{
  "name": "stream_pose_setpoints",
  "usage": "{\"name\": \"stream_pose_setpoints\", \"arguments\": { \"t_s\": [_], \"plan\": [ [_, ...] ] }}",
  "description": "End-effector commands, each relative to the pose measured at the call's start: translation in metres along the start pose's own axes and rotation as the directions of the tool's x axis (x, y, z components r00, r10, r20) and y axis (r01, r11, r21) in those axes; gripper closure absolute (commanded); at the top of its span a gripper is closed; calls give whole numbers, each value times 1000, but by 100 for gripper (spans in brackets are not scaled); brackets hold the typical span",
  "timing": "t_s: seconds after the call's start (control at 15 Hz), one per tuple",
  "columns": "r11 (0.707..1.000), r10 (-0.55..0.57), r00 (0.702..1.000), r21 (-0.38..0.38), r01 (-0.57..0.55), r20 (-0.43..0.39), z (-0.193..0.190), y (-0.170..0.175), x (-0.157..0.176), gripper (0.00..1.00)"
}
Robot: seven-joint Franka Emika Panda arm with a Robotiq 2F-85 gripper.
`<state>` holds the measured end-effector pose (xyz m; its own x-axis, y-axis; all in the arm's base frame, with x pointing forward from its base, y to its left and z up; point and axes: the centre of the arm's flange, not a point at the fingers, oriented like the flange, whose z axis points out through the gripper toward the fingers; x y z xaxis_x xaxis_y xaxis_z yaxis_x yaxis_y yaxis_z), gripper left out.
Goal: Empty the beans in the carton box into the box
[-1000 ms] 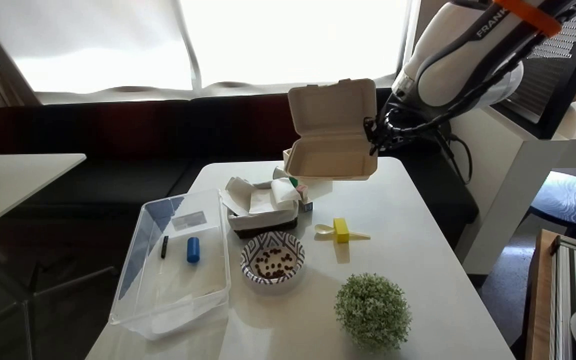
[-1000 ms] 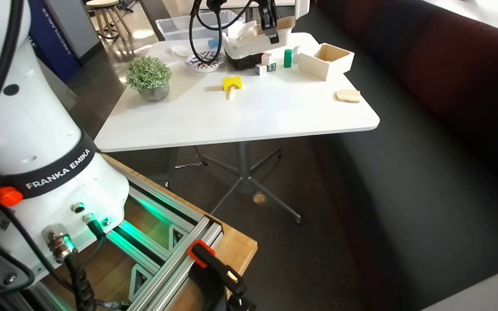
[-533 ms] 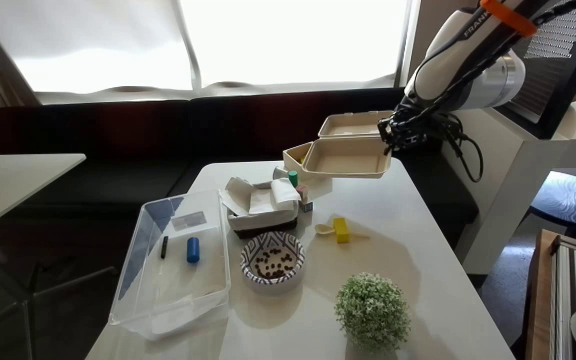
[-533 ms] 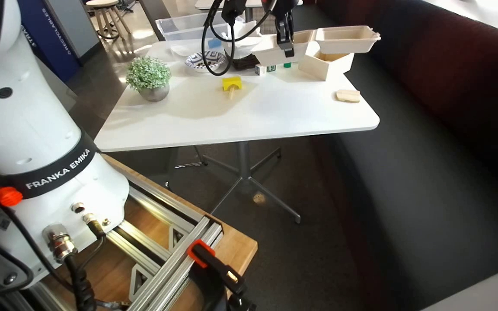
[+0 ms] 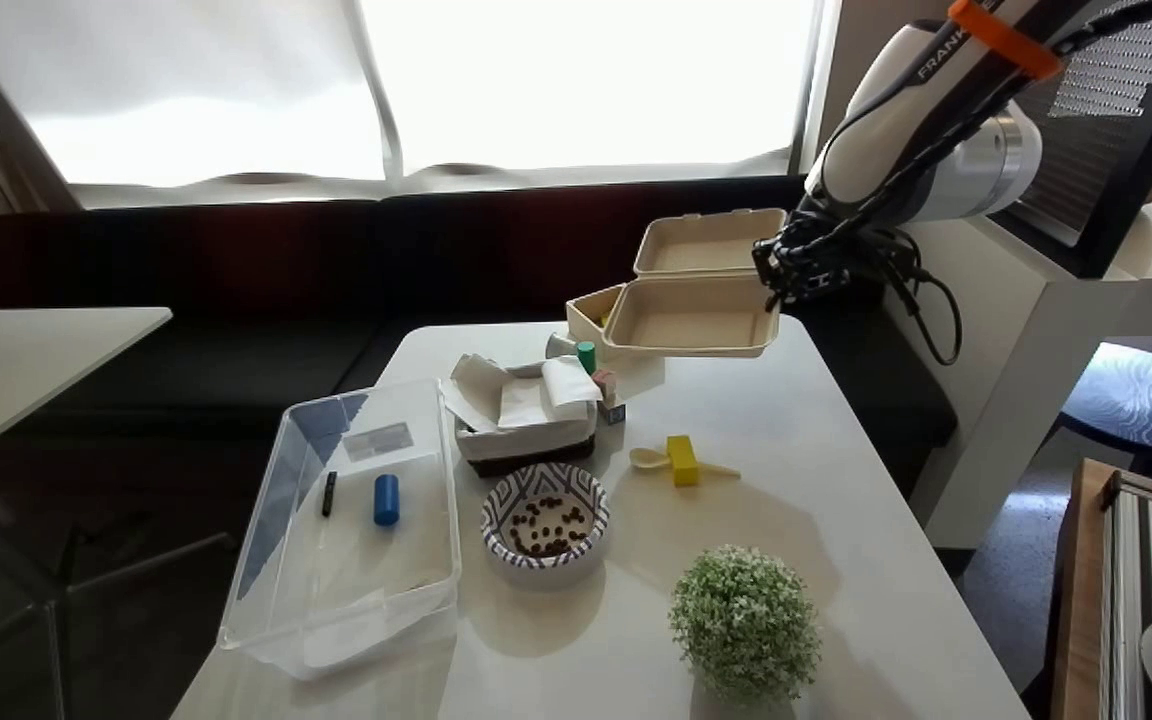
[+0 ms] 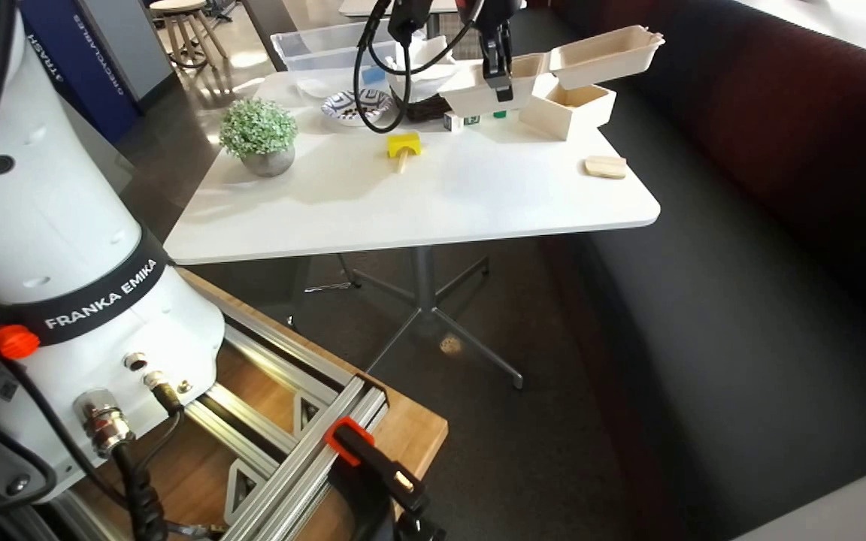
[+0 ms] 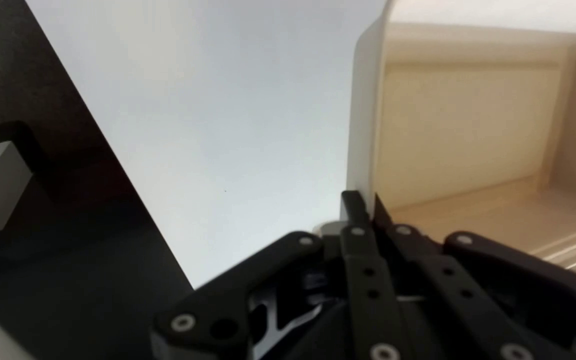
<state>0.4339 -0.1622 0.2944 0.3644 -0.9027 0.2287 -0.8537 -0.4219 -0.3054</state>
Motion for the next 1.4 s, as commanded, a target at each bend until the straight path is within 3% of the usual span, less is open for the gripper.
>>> {"name": "stream_pose_setpoints", "arguments": {
  "t_s": [0.0, 0.67, 1.33],
  "plan": [
    [1000, 3, 1000, -5, -3, 9, 23, 9, 15, 99],
    [998, -49, 998, 43, 48, 42, 49, 23, 28, 99],
    [992, -125, 985, -4, 126, 118, 91, 47, 34, 99]
  ]
}}
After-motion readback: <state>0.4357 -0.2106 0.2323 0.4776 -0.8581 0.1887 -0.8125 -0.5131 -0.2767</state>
